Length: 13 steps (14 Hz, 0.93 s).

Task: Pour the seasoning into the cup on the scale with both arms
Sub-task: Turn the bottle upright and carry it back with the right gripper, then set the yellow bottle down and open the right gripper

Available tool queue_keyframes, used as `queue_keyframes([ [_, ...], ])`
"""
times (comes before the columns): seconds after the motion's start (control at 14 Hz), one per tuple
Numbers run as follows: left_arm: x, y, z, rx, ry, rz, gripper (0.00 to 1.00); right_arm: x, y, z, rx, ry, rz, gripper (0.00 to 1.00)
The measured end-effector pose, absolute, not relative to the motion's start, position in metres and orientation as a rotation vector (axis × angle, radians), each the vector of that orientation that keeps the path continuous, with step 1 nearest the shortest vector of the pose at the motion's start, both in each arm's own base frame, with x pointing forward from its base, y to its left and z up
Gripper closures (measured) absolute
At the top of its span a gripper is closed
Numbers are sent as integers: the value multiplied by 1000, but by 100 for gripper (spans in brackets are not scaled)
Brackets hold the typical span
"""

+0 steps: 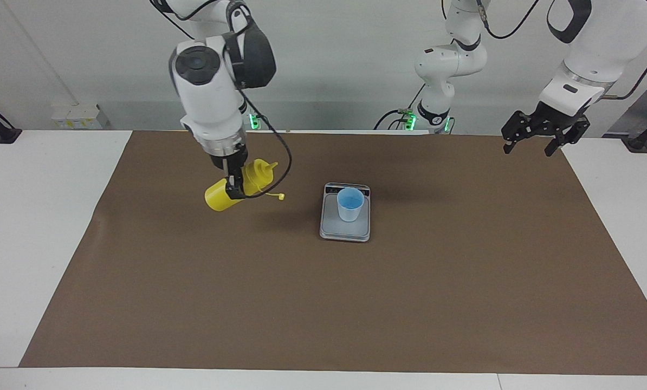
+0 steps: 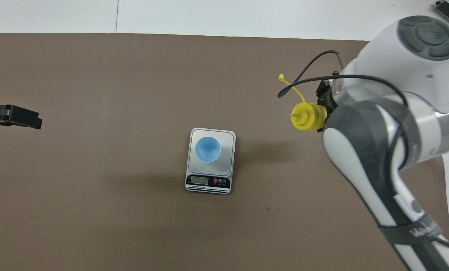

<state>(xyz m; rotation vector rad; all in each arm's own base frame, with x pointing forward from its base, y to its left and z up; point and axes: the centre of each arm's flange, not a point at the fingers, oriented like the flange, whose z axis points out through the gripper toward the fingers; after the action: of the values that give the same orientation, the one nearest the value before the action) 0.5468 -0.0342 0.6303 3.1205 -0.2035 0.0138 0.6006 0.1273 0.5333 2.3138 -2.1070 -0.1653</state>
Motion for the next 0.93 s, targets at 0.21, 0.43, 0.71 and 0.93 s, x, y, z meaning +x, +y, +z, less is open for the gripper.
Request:
queue_keyframes([
  [0.21,547,-34,630,3121,-203,14,0,597,66,522,2371,-2172,-427,46],
  [0.43,547,-34,630,3120,-203,14,0,584,22,505,2438,-2221,-654,46],
  [0.71,547,-34,630,3121,-203,14,0,566,-13,479,2391,-2382,-871,46],
  [0.93,547,-34,630,3121,-203,14,0,558,-31,458,2414,-2388,-953,46],
])
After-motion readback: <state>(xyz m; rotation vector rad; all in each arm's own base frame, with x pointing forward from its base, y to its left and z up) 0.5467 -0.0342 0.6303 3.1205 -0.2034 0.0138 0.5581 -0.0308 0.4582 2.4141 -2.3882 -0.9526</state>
